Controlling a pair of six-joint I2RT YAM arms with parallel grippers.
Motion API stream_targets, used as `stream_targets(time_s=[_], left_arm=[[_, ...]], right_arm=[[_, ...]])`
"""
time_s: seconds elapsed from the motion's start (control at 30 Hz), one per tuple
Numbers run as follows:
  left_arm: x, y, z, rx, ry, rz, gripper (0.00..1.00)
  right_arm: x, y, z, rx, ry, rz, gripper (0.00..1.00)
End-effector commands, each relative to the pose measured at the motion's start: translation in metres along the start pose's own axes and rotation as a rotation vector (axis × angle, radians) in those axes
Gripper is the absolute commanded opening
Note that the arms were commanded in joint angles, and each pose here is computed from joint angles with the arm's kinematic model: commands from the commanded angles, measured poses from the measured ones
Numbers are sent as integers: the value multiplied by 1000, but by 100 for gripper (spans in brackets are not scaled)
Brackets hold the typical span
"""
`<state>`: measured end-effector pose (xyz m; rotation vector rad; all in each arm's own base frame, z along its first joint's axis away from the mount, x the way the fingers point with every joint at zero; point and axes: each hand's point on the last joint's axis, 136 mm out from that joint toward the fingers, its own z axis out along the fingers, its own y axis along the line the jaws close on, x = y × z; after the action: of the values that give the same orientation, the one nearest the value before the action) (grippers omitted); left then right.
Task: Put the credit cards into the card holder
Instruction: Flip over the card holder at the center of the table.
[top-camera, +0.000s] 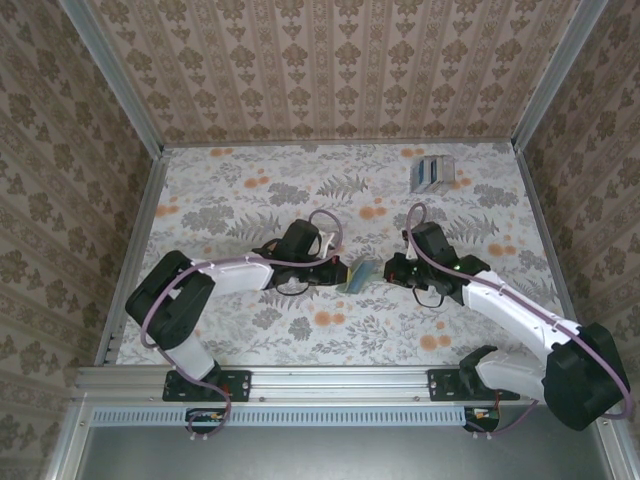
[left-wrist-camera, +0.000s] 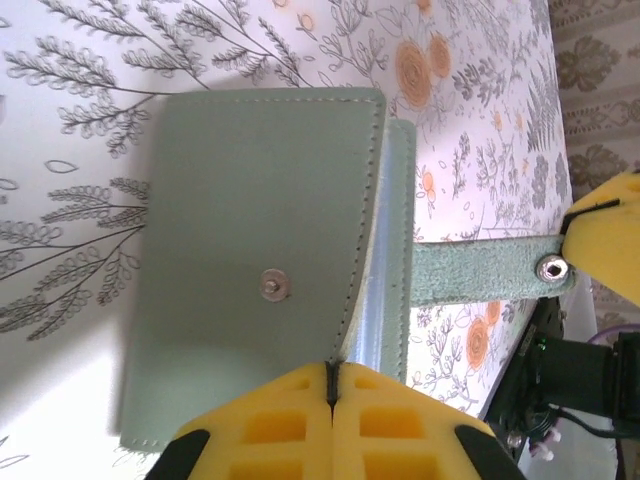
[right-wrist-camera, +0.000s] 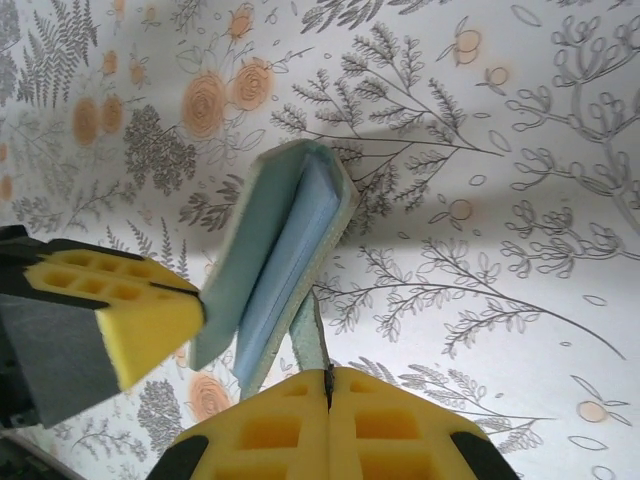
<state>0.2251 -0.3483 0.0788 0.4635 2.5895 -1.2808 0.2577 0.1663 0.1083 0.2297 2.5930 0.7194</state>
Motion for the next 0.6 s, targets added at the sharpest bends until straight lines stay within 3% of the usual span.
stream_targets(time_s=[0.0, 0.13, 0.17, 0.3, 0.43, 0.57], left_arm=[[17, 39, -8, -152, 34, -44, 0], [15, 47, -17, -201, 21, -47, 0], [16, 50, -19, -213, 17, -45, 0], [16, 58, -25, -240, 10, -54, 0], [17, 65, -21, -230, 11, -72, 0], [22, 68, -12, -202, 36, -100, 0]], right_arm=[[-4, -19, -12, 102, -35, -23, 0], [-5, -45, -15, 234, -37, -21, 1], [-1, -51, -16, 266, -20, -26, 5], [3, -50, -9, 249, 13, -28, 10], [3, -33, 1, 152, 32, -21, 35], [11, -20, 15, 68, 94, 9, 47]])
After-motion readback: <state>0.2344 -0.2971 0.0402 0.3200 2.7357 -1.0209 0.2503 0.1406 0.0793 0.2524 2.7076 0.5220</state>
